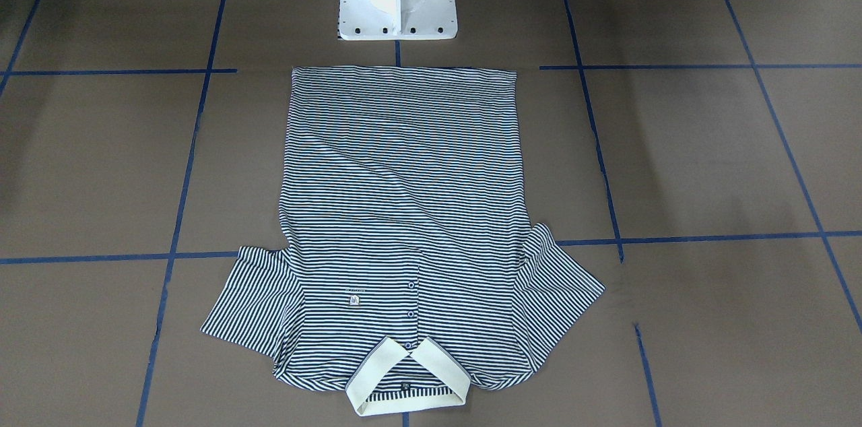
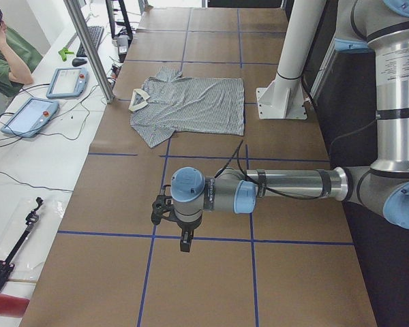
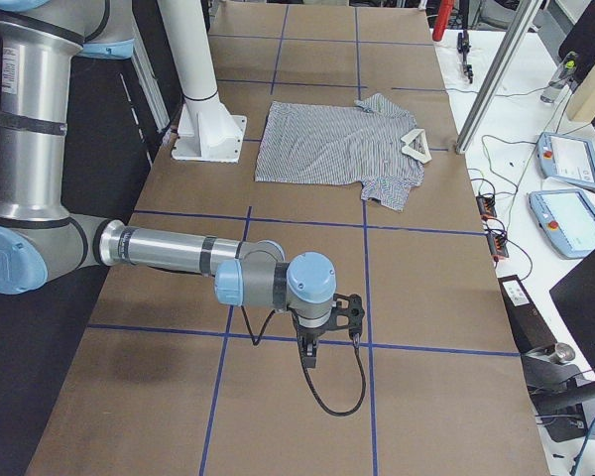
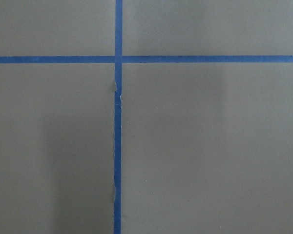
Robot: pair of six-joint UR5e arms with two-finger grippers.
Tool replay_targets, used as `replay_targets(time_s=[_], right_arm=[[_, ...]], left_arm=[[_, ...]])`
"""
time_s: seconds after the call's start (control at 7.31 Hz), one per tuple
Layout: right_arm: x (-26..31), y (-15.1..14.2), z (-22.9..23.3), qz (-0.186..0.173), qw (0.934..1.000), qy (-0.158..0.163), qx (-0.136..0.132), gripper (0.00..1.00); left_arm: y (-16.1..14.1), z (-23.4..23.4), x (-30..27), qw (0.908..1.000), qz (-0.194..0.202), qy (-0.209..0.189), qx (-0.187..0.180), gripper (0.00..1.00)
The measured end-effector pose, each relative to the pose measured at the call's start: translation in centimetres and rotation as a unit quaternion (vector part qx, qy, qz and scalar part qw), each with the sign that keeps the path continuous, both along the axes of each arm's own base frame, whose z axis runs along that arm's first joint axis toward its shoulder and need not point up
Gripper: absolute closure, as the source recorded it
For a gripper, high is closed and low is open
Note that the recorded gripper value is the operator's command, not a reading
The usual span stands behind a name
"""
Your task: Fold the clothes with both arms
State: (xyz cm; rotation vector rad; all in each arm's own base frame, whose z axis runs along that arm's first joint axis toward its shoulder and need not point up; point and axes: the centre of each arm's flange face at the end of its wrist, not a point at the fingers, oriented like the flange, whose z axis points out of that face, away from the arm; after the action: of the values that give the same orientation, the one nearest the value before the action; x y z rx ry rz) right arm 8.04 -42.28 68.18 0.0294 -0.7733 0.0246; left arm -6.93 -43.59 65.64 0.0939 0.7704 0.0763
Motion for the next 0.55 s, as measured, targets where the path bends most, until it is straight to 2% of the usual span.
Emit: replay_targets(time_s=[0.55], right_arm=[[-0.1, 0.2, -1.6, -0.002, 0.9999, -0.001, 0.014, 0.0]], left_arm=[[0.1, 0.2, 0.1, 1.0, 0.001, 0.0, -0.001, 0.0]])
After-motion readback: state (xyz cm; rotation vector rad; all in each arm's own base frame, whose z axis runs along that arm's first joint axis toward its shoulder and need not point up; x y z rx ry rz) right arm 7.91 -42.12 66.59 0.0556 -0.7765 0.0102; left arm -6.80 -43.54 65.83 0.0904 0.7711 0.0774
